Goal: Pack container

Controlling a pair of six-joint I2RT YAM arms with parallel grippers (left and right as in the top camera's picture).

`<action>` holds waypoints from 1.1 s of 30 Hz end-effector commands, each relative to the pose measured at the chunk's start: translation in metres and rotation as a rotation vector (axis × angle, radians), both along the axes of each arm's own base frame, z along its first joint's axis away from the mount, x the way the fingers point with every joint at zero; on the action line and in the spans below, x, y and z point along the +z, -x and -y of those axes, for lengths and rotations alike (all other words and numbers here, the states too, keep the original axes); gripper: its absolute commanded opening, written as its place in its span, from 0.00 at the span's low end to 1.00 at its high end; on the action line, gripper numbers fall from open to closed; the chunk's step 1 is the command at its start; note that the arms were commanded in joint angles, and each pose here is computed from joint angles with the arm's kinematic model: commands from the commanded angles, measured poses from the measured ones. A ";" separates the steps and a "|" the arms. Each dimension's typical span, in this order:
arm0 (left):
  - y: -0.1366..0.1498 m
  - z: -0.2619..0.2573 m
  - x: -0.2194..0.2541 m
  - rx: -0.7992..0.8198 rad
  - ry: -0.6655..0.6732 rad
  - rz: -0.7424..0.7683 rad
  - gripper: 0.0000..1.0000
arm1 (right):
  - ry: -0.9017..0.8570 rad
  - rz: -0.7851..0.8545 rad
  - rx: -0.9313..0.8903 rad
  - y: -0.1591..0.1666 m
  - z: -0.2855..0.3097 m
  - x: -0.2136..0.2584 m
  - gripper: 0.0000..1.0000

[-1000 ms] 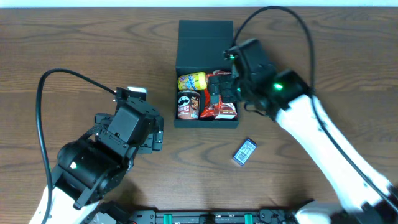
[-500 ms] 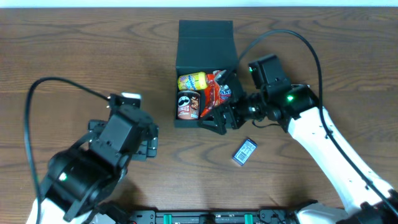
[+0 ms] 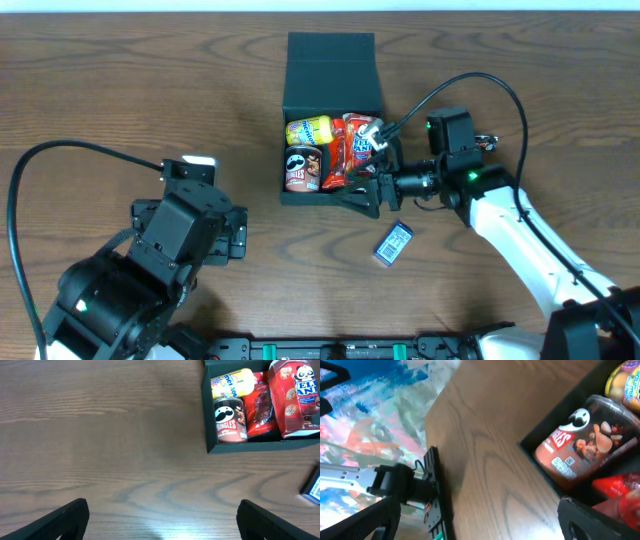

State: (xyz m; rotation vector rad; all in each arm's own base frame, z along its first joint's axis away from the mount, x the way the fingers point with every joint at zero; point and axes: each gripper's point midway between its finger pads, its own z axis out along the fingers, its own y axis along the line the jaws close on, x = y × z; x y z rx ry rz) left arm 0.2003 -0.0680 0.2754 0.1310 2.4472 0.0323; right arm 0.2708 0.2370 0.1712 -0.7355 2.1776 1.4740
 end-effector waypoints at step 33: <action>-0.002 0.002 0.001 0.002 0.018 0.009 0.95 | -0.174 -0.006 -0.061 -0.032 0.002 0.042 0.99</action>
